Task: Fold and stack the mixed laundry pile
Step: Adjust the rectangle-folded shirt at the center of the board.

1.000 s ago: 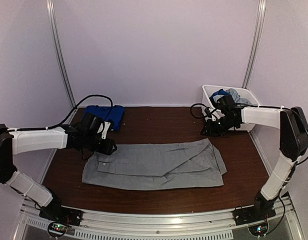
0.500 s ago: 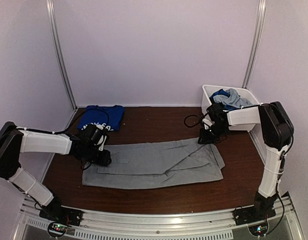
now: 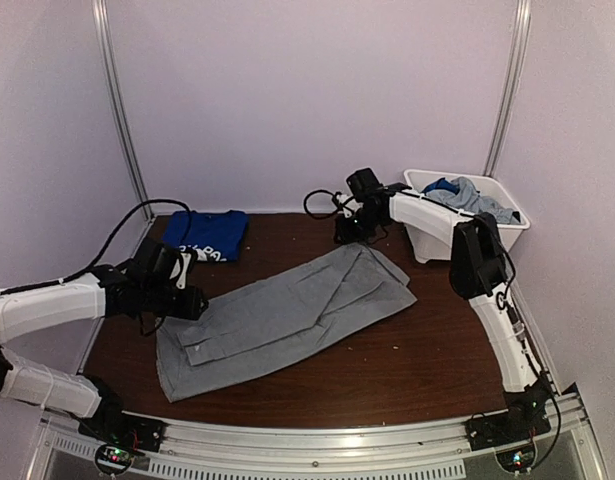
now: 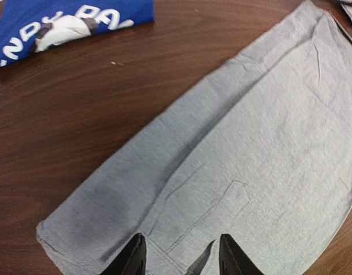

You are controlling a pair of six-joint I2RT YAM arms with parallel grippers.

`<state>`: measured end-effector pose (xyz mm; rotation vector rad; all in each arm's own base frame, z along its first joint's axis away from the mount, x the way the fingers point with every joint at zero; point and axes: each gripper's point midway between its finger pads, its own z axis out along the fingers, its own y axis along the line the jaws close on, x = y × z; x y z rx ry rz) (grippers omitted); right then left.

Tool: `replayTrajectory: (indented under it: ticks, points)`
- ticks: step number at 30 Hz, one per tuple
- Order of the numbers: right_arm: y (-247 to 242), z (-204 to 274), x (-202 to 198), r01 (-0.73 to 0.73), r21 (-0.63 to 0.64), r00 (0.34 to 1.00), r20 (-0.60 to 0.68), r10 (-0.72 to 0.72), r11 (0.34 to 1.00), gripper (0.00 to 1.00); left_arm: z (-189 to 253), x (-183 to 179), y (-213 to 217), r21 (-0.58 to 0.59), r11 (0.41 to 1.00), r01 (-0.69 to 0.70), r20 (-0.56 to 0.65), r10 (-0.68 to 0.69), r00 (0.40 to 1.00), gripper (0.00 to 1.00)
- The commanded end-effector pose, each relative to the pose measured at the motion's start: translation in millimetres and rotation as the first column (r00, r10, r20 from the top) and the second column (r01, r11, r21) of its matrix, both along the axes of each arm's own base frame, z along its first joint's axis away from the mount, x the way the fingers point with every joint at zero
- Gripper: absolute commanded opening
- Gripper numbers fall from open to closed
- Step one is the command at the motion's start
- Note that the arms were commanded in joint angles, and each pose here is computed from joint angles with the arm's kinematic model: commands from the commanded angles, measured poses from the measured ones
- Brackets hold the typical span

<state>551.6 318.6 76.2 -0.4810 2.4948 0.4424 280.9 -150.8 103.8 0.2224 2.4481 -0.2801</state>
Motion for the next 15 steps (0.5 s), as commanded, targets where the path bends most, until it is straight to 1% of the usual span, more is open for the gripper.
replayTrajectory:
  ticks: [1, 4, 7, 8, 9, 13, 15]
  points:
    - [5.8, 108.7, -47.3, -0.08, 0.112, 0.995, 0.071, 0.072, 0.99, 0.29, -17.6, -4.2, -26.6, 0.058, 0.991, 0.12, -0.063, -0.116, 0.991, 0.44]
    - [-4.7, 112.0, -84.0, -0.091, 0.152, 0.996, 0.037, 0.087, 0.984, 0.29, -35.6, -3.0, -32.4, 0.11, 0.984, 0.139, -0.117, -0.126, 0.985, 0.42]
    - [-10.0, 92.0, -125.2, -0.099, 0.159, 0.994, -0.021, 0.104, 0.982, 0.3, -49.9, -2.9, -33.1, 0.201, 0.968, 0.152, -0.155, -0.122, 0.98, 0.41]
    - [-13.9, 74.7, -141.8, -0.095, 0.145, 0.993, -0.061, 0.105, 0.985, 0.29, -54.2, -3.2, -33.5, 0.216, 0.964, 0.157, -0.168, -0.121, 0.978, 0.4]
    - [-15.1, 68.9, -153.8, -0.097, 0.142, 0.991, -0.074, 0.108, 0.985, 0.29, -59.0, -4.4, -33.7, 0.226, 0.961, 0.162, -0.181, -0.122, 0.976, 0.4]
    - [-26.2, 26.5, -182.7, -0.068, 0.109, 0.986, -0.145, 0.083, 0.992, 0.29, -67.2, -7.4, -42.9, 0.251, 0.946, 0.204, -0.196, -0.156, 0.968, 0.39]
    - [-33.3, 4.3, -191.6, -0.053, 0.082, 0.981, -0.184, 0.068, 0.995, 0.28, -70.6, -9.5, -46.0, 0.288, 0.93, 0.229, -0.205, -0.173, 0.963, 0.39]
